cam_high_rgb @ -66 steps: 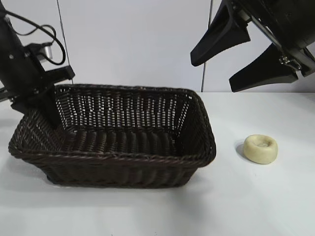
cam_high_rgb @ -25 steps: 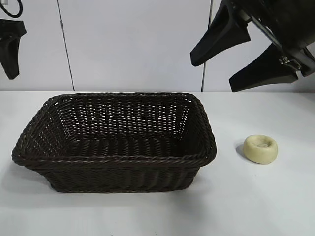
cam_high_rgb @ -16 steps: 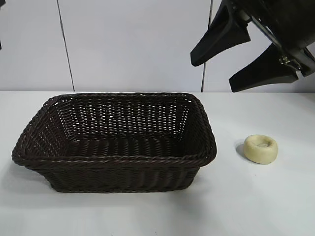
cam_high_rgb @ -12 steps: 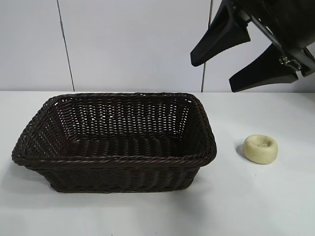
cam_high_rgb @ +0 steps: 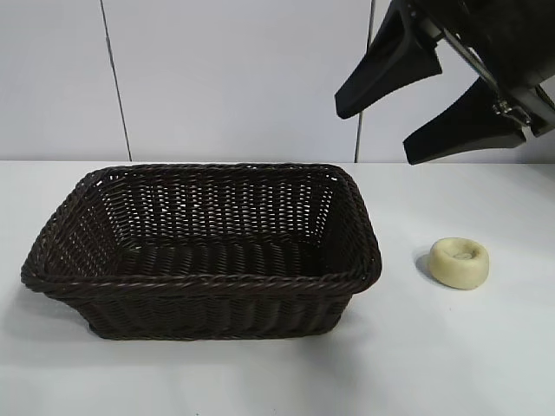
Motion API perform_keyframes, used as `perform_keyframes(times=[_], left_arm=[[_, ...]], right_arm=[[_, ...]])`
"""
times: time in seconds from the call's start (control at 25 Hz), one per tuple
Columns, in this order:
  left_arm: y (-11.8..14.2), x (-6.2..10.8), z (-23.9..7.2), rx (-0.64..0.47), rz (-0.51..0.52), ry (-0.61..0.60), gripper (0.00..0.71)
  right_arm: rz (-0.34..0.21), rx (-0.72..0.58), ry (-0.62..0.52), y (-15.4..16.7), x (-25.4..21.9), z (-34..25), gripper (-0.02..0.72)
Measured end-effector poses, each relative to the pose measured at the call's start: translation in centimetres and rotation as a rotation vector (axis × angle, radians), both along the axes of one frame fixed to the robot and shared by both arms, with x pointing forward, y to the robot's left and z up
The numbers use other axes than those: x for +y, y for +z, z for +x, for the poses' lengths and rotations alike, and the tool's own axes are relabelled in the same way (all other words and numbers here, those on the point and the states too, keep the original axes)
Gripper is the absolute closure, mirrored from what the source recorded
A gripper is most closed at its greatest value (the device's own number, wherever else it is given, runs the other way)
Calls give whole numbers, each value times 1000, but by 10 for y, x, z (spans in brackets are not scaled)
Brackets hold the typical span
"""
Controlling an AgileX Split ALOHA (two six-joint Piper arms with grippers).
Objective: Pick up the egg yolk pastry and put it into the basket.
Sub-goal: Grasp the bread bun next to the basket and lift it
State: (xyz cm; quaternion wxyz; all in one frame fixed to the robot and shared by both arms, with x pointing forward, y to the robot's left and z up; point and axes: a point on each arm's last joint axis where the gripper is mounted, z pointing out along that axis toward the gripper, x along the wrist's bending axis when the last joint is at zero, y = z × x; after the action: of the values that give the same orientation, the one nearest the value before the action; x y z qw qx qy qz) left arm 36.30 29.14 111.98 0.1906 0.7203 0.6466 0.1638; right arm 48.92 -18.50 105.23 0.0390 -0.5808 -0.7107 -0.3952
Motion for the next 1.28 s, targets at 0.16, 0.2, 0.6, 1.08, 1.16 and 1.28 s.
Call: perform_keyframes(times=[0.16, 0.2, 0.6, 1.08, 1.16, 1.28], left_arm=[[-15, 2, -44, -69, -4, 0, 139], [-20, 3, -51, -85, -5, 0, 139], [-82, 4, -80, -174, -12, 5, 139], [-83, 5, -87, -216, -14, 5, 139], [-80, 5, -97, -284, -18, 5, 139], [-78, 6, -114, -401, -25, 4, 139]], right_arm=[[0, 3, 2, 0, 0, 0, 146], [0, 3, 2, 0, 0, 0, 146], [1, 7, 6, 0, 0, -1, 146], [-5, -12, 14, 26, 2, 5, 146], [-36, -29, 0, 36, 0, 9, 146], [-106, -29, -32, 42, -6, 11, 146]])
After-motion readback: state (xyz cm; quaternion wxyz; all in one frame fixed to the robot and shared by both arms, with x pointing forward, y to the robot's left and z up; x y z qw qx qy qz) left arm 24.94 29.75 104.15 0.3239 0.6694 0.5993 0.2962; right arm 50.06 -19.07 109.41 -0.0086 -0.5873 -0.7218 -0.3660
